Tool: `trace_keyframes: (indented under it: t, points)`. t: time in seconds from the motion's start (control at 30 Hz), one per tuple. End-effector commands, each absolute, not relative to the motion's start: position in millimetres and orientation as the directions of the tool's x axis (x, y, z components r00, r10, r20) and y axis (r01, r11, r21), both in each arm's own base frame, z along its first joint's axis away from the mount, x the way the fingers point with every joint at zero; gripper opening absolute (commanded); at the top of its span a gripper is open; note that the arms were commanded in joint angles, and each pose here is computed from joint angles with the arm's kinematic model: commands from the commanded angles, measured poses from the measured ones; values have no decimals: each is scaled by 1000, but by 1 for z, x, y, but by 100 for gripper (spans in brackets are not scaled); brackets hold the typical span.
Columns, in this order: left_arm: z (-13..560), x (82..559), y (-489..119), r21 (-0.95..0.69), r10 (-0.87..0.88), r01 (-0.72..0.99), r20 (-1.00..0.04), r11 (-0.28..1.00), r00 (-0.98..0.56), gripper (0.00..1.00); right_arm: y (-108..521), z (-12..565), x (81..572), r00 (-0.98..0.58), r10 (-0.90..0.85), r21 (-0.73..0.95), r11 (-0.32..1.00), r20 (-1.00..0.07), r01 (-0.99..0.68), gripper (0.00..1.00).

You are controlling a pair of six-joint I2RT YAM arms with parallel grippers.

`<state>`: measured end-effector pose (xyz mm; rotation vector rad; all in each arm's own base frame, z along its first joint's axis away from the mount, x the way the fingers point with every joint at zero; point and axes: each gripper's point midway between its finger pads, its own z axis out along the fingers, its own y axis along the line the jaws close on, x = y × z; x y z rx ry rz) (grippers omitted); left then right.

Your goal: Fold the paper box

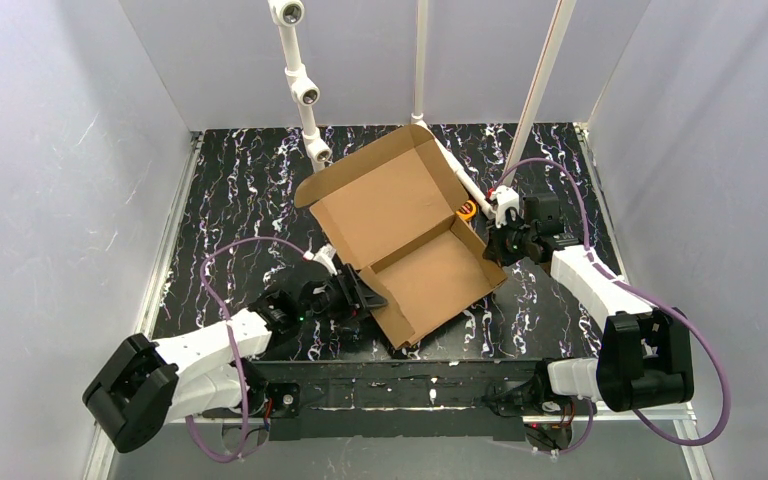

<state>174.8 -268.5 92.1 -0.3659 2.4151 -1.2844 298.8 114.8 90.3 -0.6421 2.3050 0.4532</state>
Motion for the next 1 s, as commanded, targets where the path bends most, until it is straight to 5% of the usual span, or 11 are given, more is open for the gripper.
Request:
trace_keyframes:
  t: [0.0, 0.97]
  points:
    - [90, 188, -249, -707, -510, -205, -249, 677, -824, 57, 125, 97, 303, -610, -304, 157, 796, -731, -584, 1]
    - [71, 182, -279, -436, -409, -258, -300, 862, -862, 54, 133, 99, 299, -602, -312, 167, 777, -735, -607, 1]
